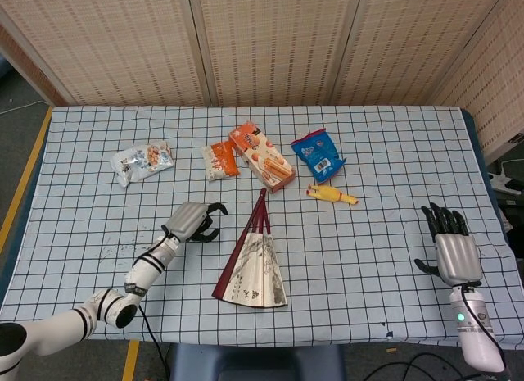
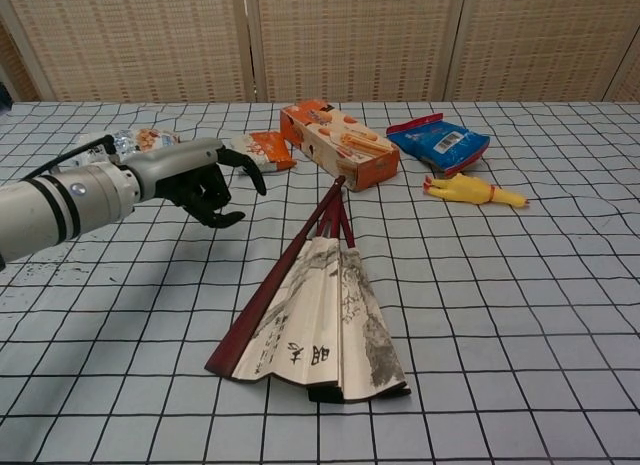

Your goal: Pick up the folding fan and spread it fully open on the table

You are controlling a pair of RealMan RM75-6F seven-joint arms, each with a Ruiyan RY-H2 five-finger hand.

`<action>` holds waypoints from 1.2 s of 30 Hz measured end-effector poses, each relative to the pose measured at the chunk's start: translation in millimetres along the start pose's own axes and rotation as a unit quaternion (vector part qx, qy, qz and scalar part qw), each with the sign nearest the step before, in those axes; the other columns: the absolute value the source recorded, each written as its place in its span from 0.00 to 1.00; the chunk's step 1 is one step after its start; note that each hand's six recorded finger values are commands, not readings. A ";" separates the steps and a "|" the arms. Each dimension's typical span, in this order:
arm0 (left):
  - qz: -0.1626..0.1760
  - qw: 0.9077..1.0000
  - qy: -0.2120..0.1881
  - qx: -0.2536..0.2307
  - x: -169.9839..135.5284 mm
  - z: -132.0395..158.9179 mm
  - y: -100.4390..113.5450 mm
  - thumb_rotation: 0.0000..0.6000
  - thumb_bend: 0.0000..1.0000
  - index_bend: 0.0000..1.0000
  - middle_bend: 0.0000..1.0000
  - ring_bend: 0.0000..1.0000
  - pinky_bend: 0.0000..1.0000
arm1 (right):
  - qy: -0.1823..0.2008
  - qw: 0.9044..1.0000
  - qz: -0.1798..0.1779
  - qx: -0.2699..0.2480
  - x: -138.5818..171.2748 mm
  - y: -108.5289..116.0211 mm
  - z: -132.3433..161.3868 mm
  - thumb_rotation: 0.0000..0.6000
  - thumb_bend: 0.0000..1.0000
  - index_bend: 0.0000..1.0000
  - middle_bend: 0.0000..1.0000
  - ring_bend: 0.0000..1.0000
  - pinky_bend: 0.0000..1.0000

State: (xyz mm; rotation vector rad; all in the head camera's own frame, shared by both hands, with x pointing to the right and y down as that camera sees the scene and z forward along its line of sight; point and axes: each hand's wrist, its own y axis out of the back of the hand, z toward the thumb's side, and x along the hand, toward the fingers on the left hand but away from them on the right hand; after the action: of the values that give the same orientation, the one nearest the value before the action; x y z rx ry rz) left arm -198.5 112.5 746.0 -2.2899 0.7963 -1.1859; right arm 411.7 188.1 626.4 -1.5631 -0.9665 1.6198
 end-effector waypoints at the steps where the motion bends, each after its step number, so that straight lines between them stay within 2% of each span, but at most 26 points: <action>1: -0.001 1.000 -0.002 -0.006 2.7 3.1 -2.4 1.00 0.38 0.36 0.94 0.83 1.00 | 0.000 1.000 0.000 0.000 0.1 0.1 0.3 1.00 0.07 0.00 0.00 0.00 0.00; 9: -0.044 0.998 0.013 -0.048 30.3 16.7 -25.6 1.00 0.37 0.38 0.96 0.85 1.00 | -0.001 1.000 -0.001 -0.005 -0.1 2.3 -2.6 1.00 0.07 0.00 0.00 0.00 0.00; 22: -0.067 0.995 0.013 -0.069 39.2 33.2 -32.2 1.00 0.35 0.33 0.97 0.86 1.00 | 0.001 1.000 0.005 -0.008 -1.0 1.5 -3.9 1.00 0.07 0.00 0.00 0.00 0.00; 30: -0.061 0.997 0.021 -0.052 41.0 32.6 -31.0 1.00 0.32 0.33 0.97 0.87 1.00 | 0.002 1.000 0.007 -0.009 -1.1 1.9 -4.1 1.00 0.07 0.00 0.00 0.00 0.00; 36: -0.041 0.999 0.027 0.011 38.6 26.6 -27.0 1.00 0.32 0.32 0.97 0.87 1.00 | 0.004 1.000 0.007 -0.011 0.2 3.5 -4.1 1.00 0.07 0.00 0.00 0.00 0.00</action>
State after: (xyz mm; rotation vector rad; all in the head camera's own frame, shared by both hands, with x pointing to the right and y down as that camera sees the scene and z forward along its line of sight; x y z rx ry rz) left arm -150.5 109.8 770.8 -2.3016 0.7102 -1.2903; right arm 415.9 186.8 623.3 -1.5930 -0.9758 1.6159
